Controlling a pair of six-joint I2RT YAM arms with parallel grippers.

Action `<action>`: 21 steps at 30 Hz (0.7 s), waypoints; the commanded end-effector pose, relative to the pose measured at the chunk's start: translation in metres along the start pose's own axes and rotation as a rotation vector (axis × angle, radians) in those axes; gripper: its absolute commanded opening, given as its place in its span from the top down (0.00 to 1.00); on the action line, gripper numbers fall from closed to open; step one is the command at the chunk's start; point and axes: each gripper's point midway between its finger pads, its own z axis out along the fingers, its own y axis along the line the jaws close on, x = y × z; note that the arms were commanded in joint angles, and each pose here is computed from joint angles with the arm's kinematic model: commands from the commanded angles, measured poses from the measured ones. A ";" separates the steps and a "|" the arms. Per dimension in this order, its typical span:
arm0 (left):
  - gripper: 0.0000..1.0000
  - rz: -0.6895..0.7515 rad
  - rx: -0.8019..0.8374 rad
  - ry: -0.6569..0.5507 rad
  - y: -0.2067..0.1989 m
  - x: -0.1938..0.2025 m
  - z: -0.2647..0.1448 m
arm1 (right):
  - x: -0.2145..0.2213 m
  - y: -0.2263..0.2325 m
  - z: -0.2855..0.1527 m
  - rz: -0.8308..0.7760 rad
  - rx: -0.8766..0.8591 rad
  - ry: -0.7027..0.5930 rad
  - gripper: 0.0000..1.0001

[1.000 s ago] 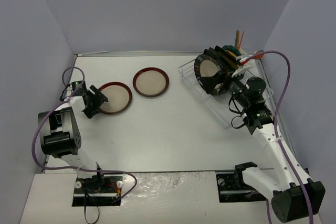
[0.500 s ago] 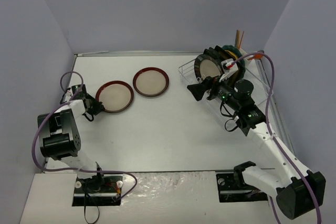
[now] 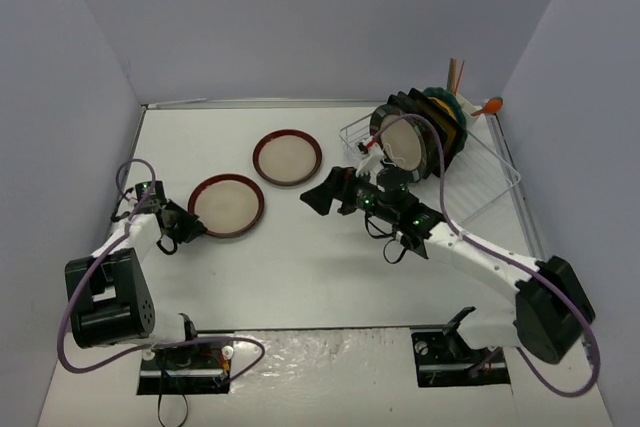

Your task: Load the plates into the dish rack

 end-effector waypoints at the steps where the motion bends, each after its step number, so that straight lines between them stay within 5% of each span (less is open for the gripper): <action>1: 1.00 -0.030 0.169 0.044 -0.034 0.019 -0.032 | 0.011 0.010 0.032 0.178 -0.045 0.003 0.00; 21: 1.00 -0.144 0.480 0.124 -0.089 0.060 -0.077 | 0.098 -0.008 0.096 0.469 0.051 0.137 0.00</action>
